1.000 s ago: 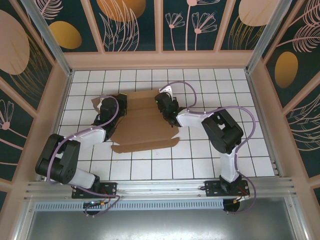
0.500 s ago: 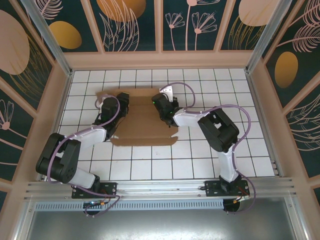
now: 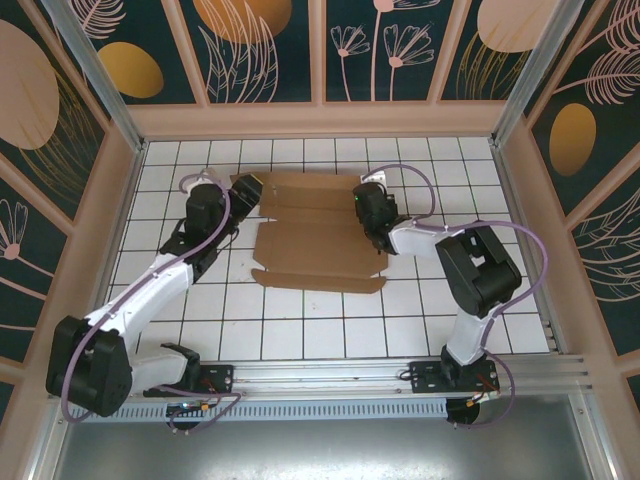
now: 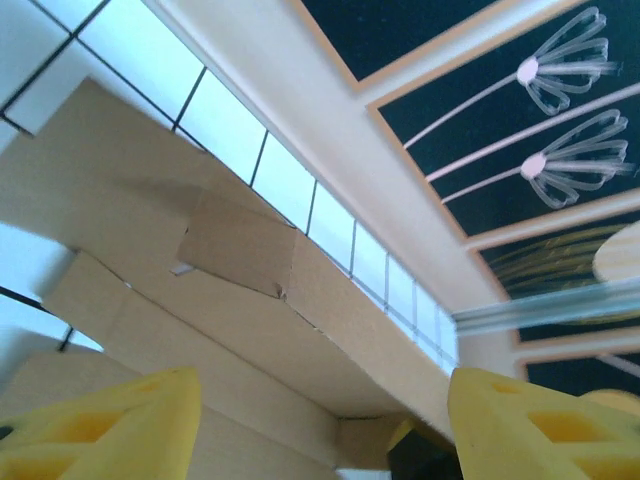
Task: Fold the paper box
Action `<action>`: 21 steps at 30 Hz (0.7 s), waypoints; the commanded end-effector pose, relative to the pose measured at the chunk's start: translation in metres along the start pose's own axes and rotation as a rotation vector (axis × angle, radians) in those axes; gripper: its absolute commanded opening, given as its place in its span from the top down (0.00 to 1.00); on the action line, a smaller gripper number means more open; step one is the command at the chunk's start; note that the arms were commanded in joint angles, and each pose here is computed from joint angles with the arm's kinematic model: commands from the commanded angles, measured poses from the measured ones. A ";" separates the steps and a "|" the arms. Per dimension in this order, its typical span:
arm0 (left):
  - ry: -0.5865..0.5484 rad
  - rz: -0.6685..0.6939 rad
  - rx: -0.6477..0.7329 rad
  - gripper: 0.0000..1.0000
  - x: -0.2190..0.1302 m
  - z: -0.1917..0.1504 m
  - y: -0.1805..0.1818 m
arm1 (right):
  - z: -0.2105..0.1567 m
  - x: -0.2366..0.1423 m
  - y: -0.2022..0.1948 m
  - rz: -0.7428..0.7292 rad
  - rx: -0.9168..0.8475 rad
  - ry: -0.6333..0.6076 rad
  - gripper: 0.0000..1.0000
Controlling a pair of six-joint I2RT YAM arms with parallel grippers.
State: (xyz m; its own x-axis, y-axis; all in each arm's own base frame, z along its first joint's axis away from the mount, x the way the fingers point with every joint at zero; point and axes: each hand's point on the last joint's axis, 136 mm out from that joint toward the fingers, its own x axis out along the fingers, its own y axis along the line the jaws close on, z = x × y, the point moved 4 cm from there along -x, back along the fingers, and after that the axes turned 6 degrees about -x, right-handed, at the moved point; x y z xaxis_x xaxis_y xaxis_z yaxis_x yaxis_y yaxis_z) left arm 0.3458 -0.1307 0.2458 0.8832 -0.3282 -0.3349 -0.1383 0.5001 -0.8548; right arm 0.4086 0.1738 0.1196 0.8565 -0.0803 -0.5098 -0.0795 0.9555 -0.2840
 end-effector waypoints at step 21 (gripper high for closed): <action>0.379 -0.028 0.224 0.44 0.059 -0.012 0.009 | -0.019 -0.006 -0.001 0.114 -0.097 0.037 1.00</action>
State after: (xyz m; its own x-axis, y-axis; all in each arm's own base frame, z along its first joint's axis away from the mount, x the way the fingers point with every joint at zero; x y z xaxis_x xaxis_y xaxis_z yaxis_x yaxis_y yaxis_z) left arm 0.3989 -0.1546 0.2090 0.6578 -0.5811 -0.4791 -0.0109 0.6287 -0.7776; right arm 0.4009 0.1726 0.1175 0.8471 0.0266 -0.5308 -0.1908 0.9474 -0.2570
